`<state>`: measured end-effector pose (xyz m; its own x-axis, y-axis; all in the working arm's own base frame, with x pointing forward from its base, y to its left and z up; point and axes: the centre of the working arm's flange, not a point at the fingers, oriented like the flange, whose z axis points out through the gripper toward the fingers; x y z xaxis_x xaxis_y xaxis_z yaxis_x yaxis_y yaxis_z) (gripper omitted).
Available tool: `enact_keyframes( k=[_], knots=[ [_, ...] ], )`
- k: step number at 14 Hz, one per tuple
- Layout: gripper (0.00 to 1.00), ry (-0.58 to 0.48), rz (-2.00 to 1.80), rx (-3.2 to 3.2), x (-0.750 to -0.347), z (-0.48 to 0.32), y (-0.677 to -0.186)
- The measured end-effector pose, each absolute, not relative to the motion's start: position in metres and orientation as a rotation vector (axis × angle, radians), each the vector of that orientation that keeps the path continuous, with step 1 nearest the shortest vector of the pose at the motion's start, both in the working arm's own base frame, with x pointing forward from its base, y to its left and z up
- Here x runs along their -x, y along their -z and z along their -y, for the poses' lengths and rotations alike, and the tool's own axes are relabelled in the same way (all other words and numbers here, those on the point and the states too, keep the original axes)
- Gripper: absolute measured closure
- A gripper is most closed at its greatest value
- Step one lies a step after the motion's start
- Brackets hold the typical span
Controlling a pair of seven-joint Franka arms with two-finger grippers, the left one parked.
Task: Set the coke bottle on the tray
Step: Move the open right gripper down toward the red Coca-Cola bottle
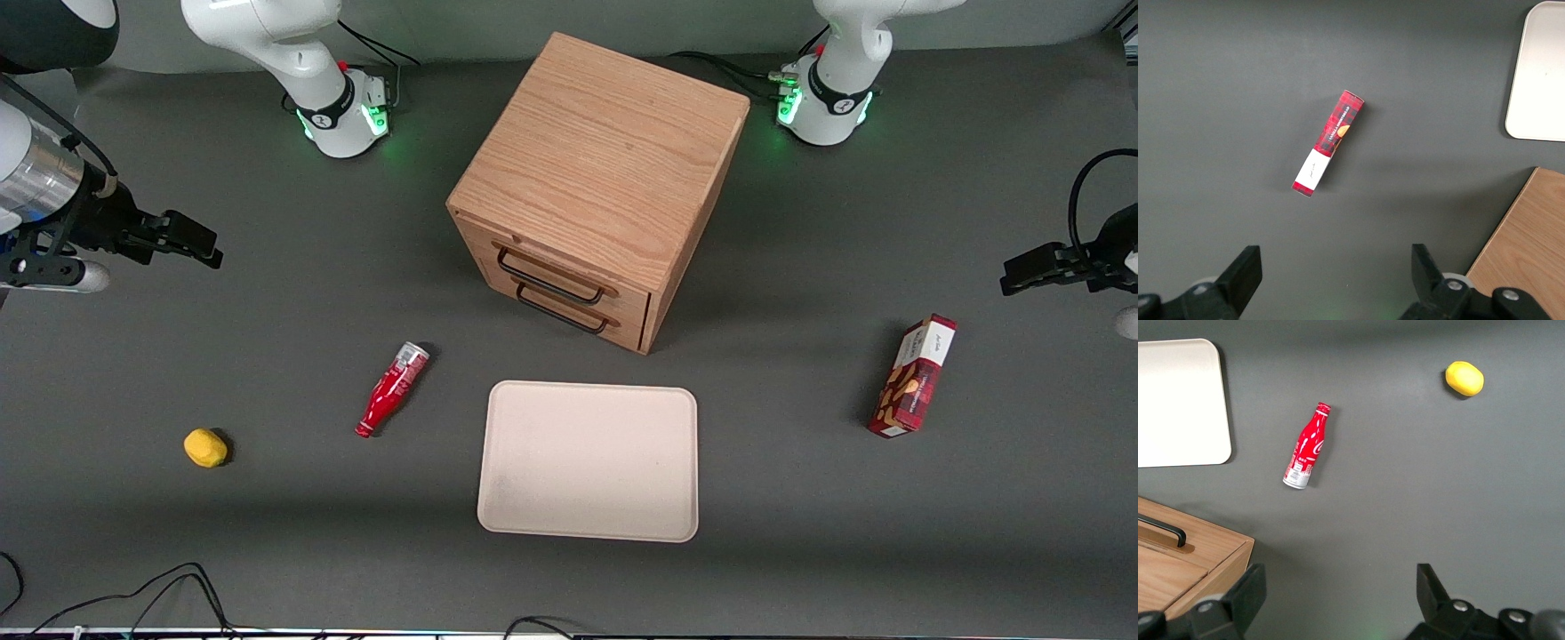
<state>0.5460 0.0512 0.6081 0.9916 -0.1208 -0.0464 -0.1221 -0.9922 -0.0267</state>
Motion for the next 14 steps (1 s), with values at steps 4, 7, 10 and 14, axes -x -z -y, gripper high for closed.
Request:
enact_keyframes(
  k=[4,7,10,14],
  knots=[
    [0.00,-0.111,-0.197,3.108,-0.544,-0.048,-0.608],
    [0.00,-0.119,-0.227,3.106,-0.545,-0.050,-0.608],
    [0.00,-0.210,-0.406,3.104,-0.562,-0.075,-0.572],
    [0.00,-0.282,-0.616,3.093,-0.611,-0.139,-0.491]
  ],
)
